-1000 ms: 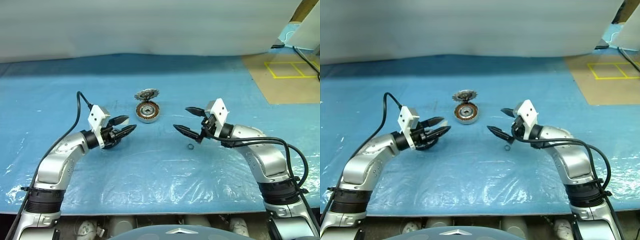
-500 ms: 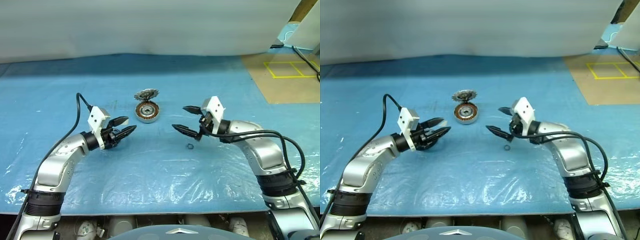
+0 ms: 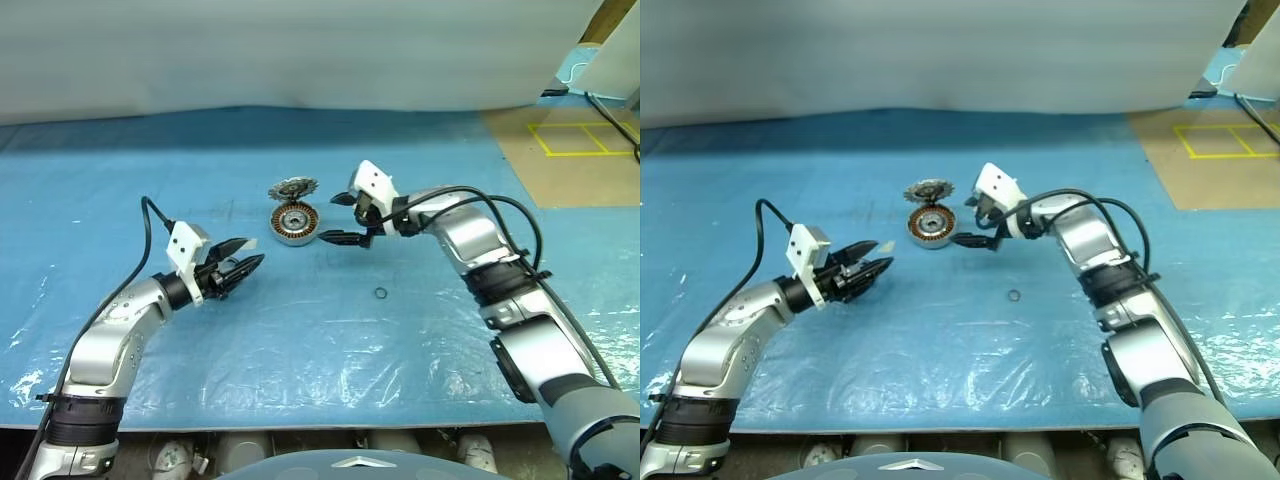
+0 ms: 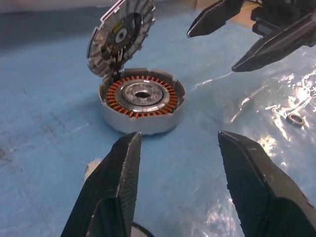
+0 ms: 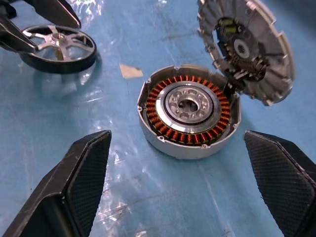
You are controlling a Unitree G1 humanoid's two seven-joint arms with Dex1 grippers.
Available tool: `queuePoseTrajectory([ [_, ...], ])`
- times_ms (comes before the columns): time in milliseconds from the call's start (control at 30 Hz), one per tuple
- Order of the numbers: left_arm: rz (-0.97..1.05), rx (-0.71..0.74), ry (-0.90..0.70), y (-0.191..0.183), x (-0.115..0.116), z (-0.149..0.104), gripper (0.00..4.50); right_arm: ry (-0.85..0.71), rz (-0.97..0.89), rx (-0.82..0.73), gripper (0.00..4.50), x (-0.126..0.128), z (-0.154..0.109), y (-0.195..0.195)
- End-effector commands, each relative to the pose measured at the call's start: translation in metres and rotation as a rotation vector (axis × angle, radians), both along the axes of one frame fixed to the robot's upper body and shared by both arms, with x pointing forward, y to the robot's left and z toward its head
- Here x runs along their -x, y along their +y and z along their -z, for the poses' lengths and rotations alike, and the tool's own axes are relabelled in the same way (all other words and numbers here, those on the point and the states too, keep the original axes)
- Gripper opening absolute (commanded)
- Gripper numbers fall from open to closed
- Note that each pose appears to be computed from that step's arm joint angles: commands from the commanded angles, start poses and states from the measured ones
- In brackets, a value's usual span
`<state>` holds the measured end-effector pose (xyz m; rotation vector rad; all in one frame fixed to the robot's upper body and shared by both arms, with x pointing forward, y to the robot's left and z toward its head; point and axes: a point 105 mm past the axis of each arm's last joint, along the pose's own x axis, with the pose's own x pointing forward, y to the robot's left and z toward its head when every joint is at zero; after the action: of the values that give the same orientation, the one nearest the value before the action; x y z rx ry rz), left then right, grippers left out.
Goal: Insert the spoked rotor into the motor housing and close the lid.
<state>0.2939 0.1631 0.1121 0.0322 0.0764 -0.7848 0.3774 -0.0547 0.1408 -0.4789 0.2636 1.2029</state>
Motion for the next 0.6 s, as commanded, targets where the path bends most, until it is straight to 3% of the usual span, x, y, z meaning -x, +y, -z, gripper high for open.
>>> queuePoseTrajectory([
  [33,-0.037,-0.013,-0.05,0.01,0.001,-0.012,2.58,-0.077,-0.052,0.035,4.5,-0.011,-0.008,0.013],
  [267,-0.085,-0.037,-0.035,0.026,0.009,-0.008,2.58,-0.132,-0.175,0.093,4.5,-0.015,-0.003,0.05],
  [600,-0.104,-0.031,-0.034,0.024,0.014,-0.007,2.58,-0.173,-0.215,0.161,4.5,-0.014,0.018,0.068],
])
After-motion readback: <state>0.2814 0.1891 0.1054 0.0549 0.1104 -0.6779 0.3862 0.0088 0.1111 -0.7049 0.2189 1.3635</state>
